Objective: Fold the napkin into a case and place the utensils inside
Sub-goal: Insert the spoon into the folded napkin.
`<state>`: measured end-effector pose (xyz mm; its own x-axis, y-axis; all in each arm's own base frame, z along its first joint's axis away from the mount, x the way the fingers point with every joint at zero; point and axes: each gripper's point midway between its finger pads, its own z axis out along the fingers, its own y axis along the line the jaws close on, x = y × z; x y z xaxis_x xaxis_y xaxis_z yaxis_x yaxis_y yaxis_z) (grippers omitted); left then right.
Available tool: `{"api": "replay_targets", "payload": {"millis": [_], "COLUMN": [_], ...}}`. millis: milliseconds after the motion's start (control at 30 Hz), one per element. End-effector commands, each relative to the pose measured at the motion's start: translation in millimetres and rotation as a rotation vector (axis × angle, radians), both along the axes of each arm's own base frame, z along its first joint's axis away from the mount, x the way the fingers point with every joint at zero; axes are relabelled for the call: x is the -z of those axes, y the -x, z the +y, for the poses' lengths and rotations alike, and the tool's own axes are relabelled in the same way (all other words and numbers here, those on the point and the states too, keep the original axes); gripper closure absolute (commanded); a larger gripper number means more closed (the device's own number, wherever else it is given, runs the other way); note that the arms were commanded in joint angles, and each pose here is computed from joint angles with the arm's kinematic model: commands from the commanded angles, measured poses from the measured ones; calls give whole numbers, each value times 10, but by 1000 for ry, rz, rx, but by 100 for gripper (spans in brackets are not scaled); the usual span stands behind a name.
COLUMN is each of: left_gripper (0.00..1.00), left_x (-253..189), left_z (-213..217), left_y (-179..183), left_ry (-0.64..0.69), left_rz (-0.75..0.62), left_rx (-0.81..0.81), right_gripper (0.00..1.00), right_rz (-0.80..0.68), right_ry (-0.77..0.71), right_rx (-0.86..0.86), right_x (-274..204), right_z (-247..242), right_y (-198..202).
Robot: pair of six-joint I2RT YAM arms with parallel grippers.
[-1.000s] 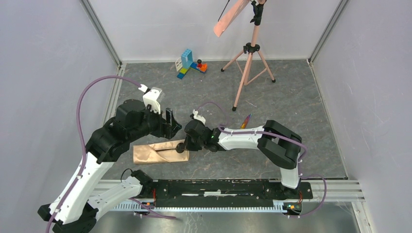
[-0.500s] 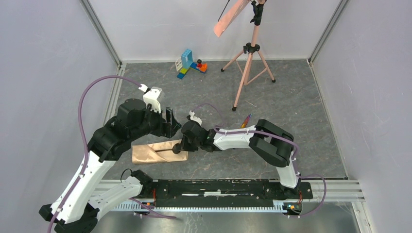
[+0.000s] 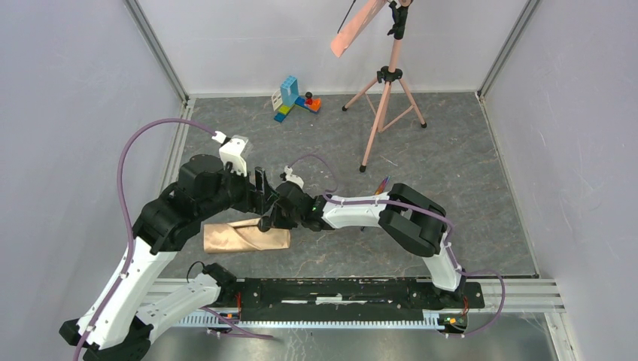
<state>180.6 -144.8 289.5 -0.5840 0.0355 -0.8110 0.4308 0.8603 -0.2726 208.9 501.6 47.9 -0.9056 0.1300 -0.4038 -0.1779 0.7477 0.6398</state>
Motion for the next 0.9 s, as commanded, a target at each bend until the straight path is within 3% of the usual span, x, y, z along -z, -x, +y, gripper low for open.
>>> {"api": "replay_targets", "payload": {"millis": [0, 233, 633, 867], "left_gripper": [20, 20, 20, 20], "left_x": [-109, -95, -156, -181], "left_z": [-4, -21, 31, 44], "left_y": [-1, -4, -32, -69], "left_ry": [32, 34, 26, 36], "left_rz": [-25, -21, -41, -48], "left_rx": [-5, 1, -24, -51], "right_gripper": [95, 87, 49, 27], "right_rz": [-38, -28, -98, -307], "right_ry": [-28, -11, 4, 111], "right_rx": [-12, -15, -52, -182], "right_x": [-141, -79, -363, -808], "right_z": [150, 126, -68, -456], "right_y": [-32, -11, 40, 6]}}
